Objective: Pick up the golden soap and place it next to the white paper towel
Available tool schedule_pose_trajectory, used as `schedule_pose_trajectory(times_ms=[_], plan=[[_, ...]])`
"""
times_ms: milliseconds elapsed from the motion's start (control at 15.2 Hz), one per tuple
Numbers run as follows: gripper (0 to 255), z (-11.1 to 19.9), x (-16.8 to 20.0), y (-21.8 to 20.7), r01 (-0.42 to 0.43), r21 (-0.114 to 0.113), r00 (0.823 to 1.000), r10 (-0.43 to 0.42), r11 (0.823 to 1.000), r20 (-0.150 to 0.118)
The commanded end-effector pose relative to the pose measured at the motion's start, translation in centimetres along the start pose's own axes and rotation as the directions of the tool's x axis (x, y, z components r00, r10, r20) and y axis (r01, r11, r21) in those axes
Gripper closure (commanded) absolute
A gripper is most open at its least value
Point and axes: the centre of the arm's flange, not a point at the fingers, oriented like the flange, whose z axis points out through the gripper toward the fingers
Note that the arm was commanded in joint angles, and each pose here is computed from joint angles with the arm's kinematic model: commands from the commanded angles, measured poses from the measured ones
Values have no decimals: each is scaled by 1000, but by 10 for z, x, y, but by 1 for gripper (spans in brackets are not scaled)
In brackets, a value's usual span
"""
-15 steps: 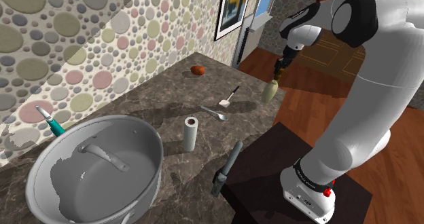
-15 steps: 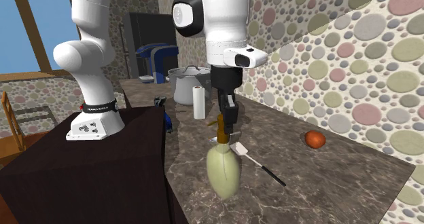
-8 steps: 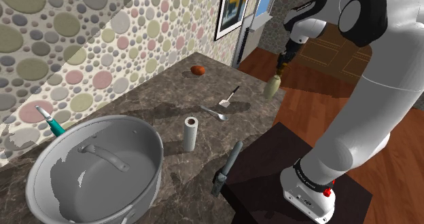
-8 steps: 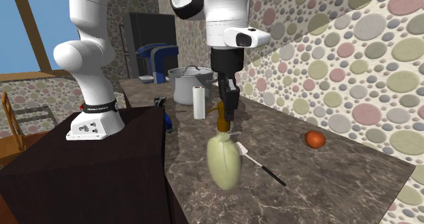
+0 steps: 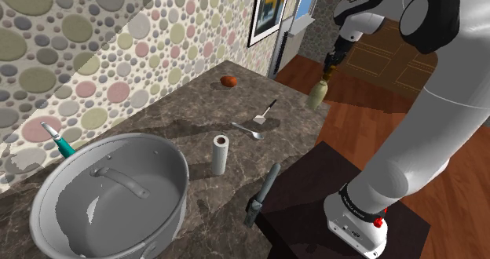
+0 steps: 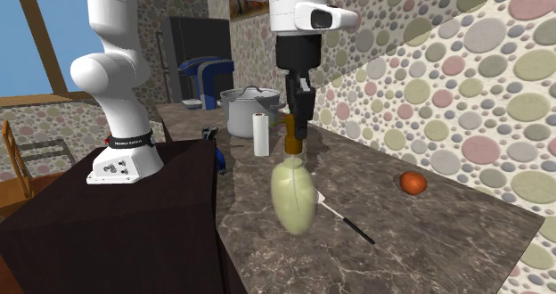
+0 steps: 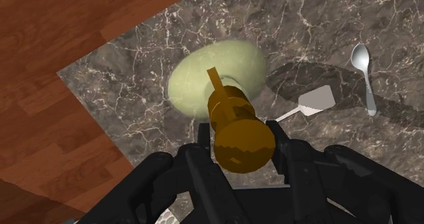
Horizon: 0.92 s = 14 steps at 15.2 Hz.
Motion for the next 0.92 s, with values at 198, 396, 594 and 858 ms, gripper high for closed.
schedule_pose_trajectory(times_ms=[198,396,594,858], plan=[[255,-27,1,-2,0,0,1000,0,1000,0],[255,-42,2,-3,0,0,1000,0,1000,0],[255,-58,3,-4,0,0,1000,0,1000,0],[255,-79,4,-5,0,0,1000,0,1000,0]])
